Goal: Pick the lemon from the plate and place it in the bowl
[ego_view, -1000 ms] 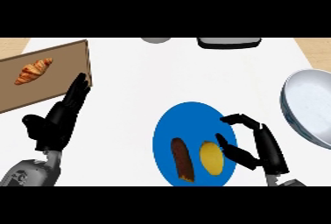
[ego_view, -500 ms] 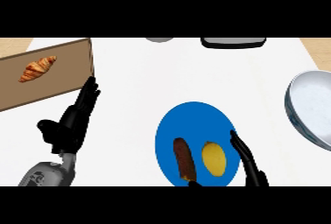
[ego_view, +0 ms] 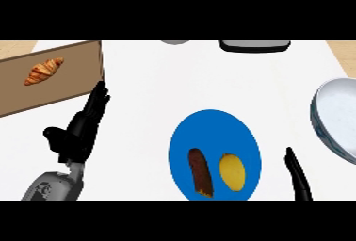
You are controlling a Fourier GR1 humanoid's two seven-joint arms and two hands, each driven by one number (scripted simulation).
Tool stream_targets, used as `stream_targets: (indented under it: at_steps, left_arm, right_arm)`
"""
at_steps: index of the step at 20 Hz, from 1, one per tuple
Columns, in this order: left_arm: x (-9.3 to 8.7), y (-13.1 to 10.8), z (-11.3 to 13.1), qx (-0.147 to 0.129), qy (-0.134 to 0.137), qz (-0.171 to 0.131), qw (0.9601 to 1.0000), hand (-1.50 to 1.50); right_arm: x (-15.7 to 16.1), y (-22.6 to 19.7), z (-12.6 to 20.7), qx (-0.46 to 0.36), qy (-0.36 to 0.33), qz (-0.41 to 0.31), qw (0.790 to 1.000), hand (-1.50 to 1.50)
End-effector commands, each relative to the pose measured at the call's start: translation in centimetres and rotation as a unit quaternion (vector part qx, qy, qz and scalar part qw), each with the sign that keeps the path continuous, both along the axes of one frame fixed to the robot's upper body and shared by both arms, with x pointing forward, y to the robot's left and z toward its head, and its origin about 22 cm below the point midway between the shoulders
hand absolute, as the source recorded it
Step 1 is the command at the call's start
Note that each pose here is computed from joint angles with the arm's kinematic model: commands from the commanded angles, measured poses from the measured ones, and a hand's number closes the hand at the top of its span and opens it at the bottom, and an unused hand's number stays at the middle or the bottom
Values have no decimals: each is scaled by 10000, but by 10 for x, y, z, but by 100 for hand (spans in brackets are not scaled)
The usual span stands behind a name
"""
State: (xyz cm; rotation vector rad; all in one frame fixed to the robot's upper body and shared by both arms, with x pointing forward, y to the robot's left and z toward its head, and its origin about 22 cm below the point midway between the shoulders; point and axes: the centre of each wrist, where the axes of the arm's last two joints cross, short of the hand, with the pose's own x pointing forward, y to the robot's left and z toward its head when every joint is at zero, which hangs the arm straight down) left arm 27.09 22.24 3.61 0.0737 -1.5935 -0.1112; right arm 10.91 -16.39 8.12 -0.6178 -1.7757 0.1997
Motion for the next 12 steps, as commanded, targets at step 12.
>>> stream_targets:
  at_steps: [12]
  left_arm:
    - [-7,-10,-10,7,-60,18,10000,0]
  right_arm:
    - [34,0,13,-471,2413,85,9693,-150]
